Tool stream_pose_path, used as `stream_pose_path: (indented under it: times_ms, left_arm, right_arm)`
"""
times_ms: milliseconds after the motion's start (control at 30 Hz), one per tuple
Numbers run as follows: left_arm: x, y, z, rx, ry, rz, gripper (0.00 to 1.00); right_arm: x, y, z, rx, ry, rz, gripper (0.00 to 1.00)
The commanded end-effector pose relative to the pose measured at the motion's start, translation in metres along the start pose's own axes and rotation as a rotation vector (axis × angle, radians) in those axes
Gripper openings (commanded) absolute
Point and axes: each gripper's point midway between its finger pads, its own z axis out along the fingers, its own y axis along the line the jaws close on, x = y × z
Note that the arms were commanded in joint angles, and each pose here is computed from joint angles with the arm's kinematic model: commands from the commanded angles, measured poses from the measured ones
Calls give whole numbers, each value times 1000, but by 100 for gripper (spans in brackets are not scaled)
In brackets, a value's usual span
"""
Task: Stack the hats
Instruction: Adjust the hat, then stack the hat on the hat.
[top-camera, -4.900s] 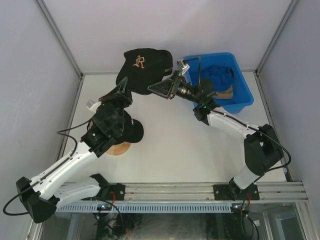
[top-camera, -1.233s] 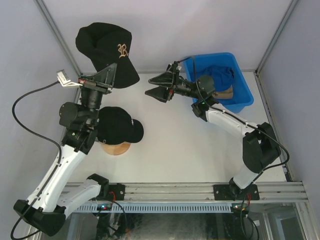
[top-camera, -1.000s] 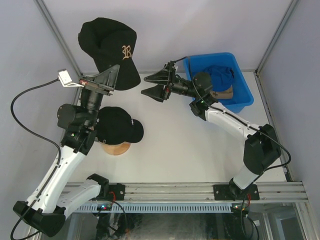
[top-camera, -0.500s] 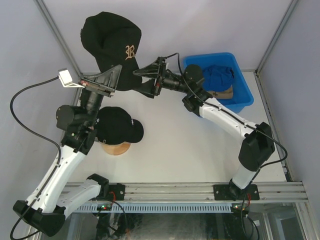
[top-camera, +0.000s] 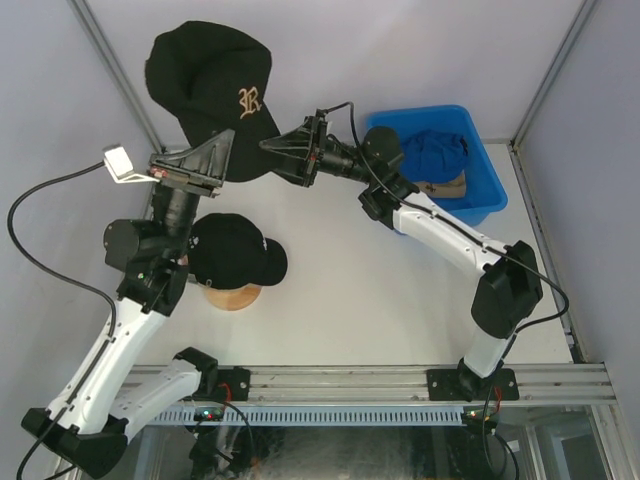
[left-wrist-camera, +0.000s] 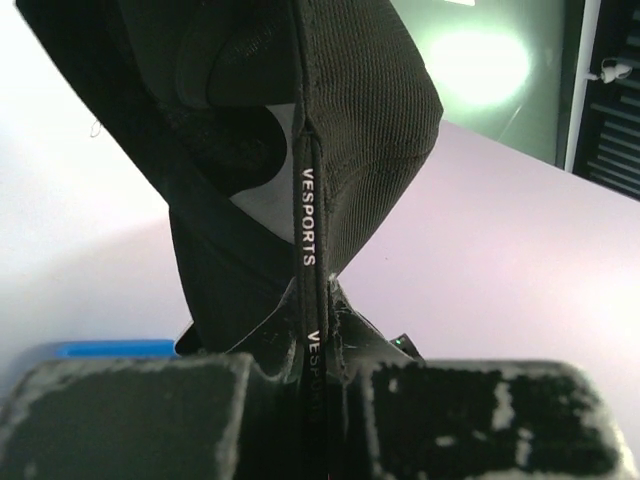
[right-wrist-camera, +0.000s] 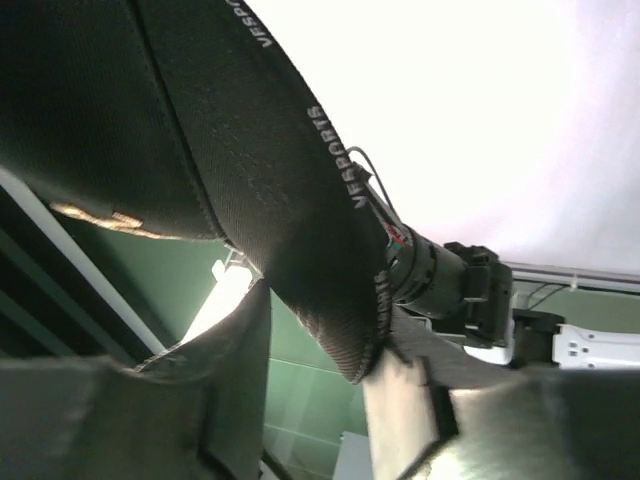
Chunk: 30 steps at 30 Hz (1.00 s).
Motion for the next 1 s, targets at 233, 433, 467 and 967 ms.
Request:
stream_pose_path:
  times_ms: [233,433,467,967]
  left_arm:
    - [8,-12,-11,17,-20,-30,15]
    - [3,-6,-20,-15,-54,-42,41]
    - [1,-4,-23,-26,-62,-44,45]
    - [-38,26,-74,-232,-218,-122,80]
  right_arm:
    - [-2,29,-7,-120,-30,-78,0]
    - [-12,39,-22,-202,-1,-112,0]
    - [-15,41,-23,-217,8,-112,0]
    - [-17,70,-57,-368,100,-202,0]
